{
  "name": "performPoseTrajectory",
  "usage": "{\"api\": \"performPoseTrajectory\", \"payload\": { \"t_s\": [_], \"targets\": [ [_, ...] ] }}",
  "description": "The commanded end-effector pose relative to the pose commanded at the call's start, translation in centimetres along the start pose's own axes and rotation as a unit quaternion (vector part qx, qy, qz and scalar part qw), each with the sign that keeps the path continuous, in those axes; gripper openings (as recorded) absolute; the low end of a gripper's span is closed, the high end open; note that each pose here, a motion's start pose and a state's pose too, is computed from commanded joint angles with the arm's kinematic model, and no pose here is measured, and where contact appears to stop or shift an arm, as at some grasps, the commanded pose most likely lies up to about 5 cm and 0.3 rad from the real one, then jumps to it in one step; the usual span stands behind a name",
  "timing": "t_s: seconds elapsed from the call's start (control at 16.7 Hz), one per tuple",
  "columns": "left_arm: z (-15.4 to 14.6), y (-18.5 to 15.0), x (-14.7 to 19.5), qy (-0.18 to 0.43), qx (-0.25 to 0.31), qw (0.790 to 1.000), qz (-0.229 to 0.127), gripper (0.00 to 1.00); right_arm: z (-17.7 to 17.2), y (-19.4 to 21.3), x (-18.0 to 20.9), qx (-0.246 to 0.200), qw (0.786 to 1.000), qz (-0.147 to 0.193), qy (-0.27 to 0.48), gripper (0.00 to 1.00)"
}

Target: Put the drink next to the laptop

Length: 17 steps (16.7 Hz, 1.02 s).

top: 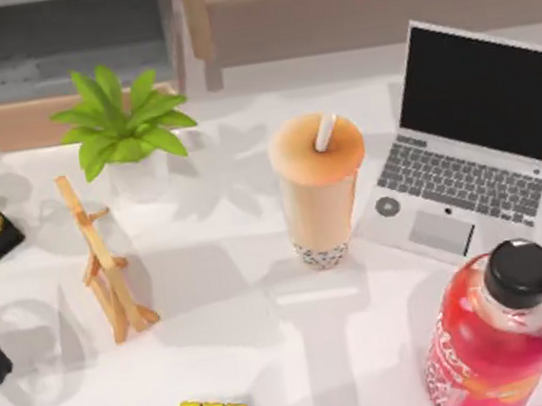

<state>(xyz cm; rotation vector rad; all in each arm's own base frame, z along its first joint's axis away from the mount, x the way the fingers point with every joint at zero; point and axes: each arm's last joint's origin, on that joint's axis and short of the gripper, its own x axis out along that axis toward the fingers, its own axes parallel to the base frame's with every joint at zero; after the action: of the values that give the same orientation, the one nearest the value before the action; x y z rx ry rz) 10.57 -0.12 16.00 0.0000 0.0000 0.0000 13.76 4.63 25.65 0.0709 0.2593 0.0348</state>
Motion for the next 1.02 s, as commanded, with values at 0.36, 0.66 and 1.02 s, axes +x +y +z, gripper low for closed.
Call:
{"api": "performPoseTrajectory", "payload": {
  "t_s": [0.36,0.66,1.02],
  "targets": [
    [0.0,0.0,0.0,0.000,0.000,1.000,0.000,1.00,2.6,11.7,6.0,-0.023,0.992,-0.011,0.127,1.00],
    [0.0,0.0,0.0,0.000,0.000,1.000,0.000,1.00,-1.7,19.4,7.5,-0.038,0.985,-0.031,0.166,1.00],
    [0.0,0.0,0.0,0.000,0.000,1.000,0.000,1.00,-5.8,24.1,6.8,-0.031,0.984,-0.037,0.169,1.00]
  ]
}}
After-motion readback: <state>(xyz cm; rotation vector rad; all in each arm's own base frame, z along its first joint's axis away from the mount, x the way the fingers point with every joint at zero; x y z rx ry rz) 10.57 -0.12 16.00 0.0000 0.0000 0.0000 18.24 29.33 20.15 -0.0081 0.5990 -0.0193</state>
